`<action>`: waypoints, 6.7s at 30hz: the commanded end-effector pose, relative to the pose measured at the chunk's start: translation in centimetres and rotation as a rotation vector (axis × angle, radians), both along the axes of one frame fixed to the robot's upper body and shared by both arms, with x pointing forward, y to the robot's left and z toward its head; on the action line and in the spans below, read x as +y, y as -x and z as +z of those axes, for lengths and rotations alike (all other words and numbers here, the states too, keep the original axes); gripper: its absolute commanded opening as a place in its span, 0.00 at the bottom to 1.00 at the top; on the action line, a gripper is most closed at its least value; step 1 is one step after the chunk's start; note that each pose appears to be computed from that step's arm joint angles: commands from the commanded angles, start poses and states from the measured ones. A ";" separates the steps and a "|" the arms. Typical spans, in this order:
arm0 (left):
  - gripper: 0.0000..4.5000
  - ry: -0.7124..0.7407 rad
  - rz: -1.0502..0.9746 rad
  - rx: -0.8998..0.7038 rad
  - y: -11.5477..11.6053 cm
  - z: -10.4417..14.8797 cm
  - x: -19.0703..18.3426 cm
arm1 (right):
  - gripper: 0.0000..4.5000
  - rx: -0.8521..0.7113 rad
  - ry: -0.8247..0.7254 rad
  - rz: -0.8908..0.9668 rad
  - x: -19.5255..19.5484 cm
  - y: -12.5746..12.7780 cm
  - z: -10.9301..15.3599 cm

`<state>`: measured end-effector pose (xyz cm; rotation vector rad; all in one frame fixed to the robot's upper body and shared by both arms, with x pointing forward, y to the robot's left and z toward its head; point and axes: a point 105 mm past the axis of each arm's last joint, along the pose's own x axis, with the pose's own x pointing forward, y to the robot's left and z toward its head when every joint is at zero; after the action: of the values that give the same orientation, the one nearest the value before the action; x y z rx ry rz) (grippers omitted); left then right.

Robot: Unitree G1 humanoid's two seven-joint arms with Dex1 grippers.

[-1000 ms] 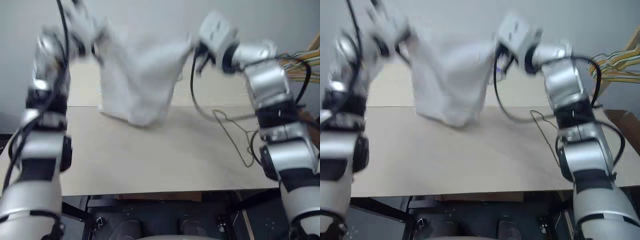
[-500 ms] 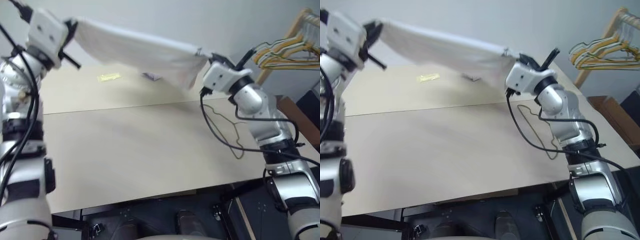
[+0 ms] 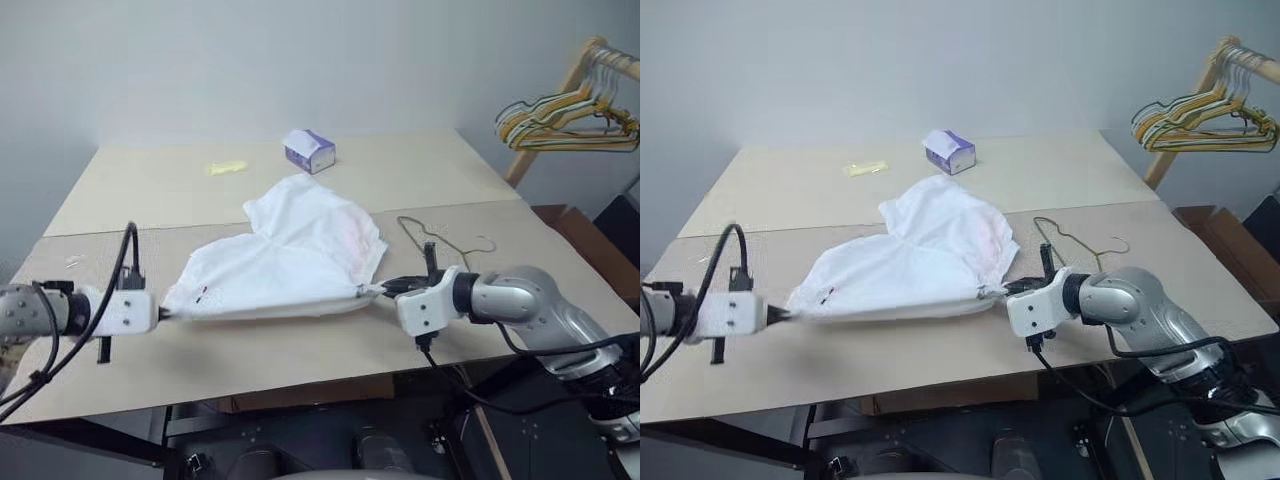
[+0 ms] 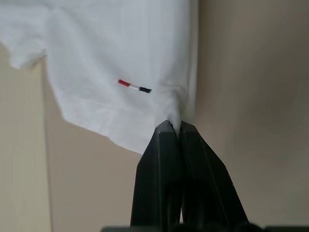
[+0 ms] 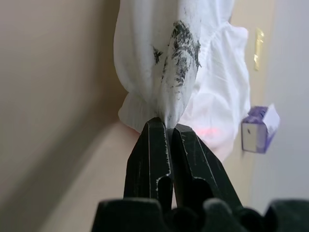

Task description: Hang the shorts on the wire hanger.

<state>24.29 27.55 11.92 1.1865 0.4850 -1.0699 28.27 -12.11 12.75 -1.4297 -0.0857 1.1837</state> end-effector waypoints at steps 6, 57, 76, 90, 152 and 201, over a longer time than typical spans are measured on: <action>0.00 -0.128 -0.059 0.147 3.0 -0.2 -0.8 | 0.00 -0.010 0.116 -0.014 -1.3 0.1 -0.8; 0.99 0.620 -0.003 -0.086 -6.6 6.1 -12.5 | 0.97 0.552 -0.698 -1.220 -12.8 -9.3 0.8; 0.99 0.589 0.026 -0.049 -4.2 3.8 -13.4 | 0.97 0.766 -0.481 -1.182 -11.8 -10.6 -5.4; 1.00 0.577 0.030 -0.049 -4.0 3.7 -13.3 | 0.40 0.850 -0.450 -1.330 -12.6 -10.3 -7.4; 0.01 1.759 0.500 0.431 -10.6 11.3 -18.6 | 0.00 0.047 -0.884 -0.390 6.9 -2.5 7.2; 0.00 1.645 -0.458 0.358 -3.6 18.2 -11.5 | 0.99 1.246 -0.788 -0.136 7.3 -0.2 8.1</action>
<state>28.42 16.28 29.47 -0.4422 -0.4228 -1.5064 28.65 -5.21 19.60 0.1369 0.4166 1.4700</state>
